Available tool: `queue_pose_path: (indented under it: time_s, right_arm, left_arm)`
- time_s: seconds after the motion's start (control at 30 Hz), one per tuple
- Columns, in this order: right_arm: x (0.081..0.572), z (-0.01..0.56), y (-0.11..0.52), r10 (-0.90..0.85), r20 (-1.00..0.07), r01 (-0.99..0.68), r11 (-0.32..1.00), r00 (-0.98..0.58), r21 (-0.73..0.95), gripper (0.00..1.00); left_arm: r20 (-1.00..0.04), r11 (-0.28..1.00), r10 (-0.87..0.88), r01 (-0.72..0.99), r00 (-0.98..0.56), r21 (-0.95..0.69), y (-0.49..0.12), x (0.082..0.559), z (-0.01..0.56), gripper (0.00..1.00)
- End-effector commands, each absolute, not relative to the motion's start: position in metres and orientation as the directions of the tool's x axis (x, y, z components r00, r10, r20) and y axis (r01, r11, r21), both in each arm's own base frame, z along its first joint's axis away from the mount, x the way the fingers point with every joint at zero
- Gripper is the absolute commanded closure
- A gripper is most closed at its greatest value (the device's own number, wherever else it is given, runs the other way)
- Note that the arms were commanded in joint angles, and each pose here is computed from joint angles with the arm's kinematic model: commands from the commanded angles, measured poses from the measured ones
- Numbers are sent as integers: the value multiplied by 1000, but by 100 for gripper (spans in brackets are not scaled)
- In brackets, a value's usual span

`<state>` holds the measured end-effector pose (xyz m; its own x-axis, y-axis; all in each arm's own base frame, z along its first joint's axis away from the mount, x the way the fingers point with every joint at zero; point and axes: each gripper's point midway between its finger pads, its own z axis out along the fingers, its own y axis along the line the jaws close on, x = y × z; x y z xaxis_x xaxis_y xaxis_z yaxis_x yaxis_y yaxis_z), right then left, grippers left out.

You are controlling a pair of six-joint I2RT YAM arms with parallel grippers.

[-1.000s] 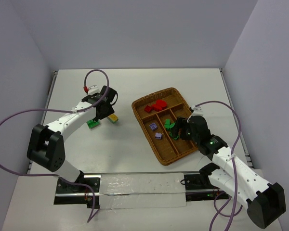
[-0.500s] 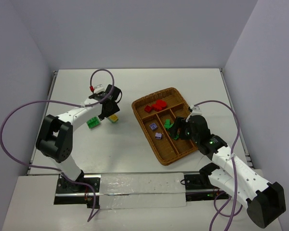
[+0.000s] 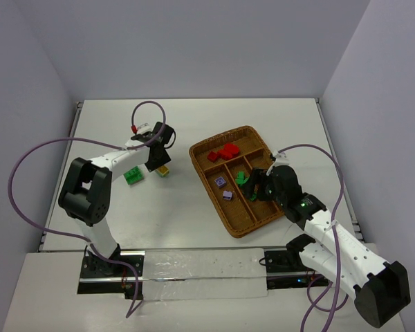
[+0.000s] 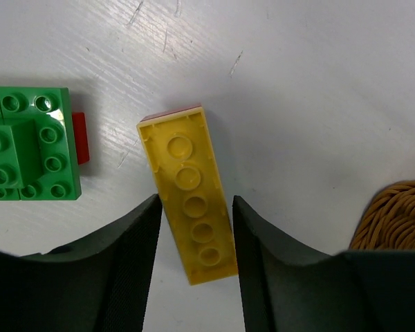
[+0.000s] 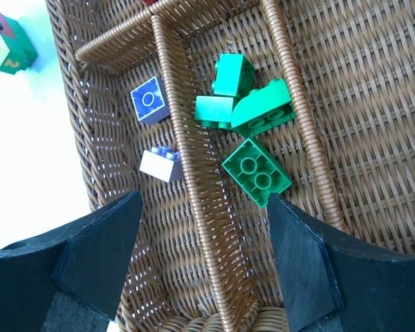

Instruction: Sort the legos into containers by color

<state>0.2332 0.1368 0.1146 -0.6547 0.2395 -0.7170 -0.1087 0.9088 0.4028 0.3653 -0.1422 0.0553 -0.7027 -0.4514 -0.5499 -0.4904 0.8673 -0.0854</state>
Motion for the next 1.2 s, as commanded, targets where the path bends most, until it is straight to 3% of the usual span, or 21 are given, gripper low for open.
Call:
queue_pose_path:
  time_s: [0.0,0.07,0.27,0.47,0.53,0.7,0.93,1.17]
  right_arm:
    - [247,140,142,268,-753,-135,894,-601,426,20]
    - [247,139,143,269,-751,-134,894,-603,428,20]
    - [247,143,148,267,-751,-156,884,-604,440,20]
    - [248,163,173,250,-744,-263,827,-620,497,20]
    - [248,179,192,246,-750,-352,765,-614,539,20]
    - [237,231,239,211,-761,-562,561,-613,608,21]
    - [220,292,292,166,-773,-744,209,-612,634,20]
    - [236,310,317,123,-763,-761,73,-635,645,19]
  left_arm:
    - [-575,862,-476,-484,-665,-154,-149,384,70,58]
    - [-574,866,-471,-475,-670,-155,-150,383,71,72]
    - [-591,877,-458,-447,-663,-178,-148,383,93,99]
    - [-568,862,-503,-332,-652,-382,-136,378,139,100]
    - [-571,836,-502,-197,-650,-512,-145,366,171,100]
    - [-615,776,-428,80,-662,-626,-166,335,226,100]
    - [-651,558,-394,393,-649,-731,-194,291,286,100]
    - [-659,407,-349,526,-666,-747,-209,259,315,100]
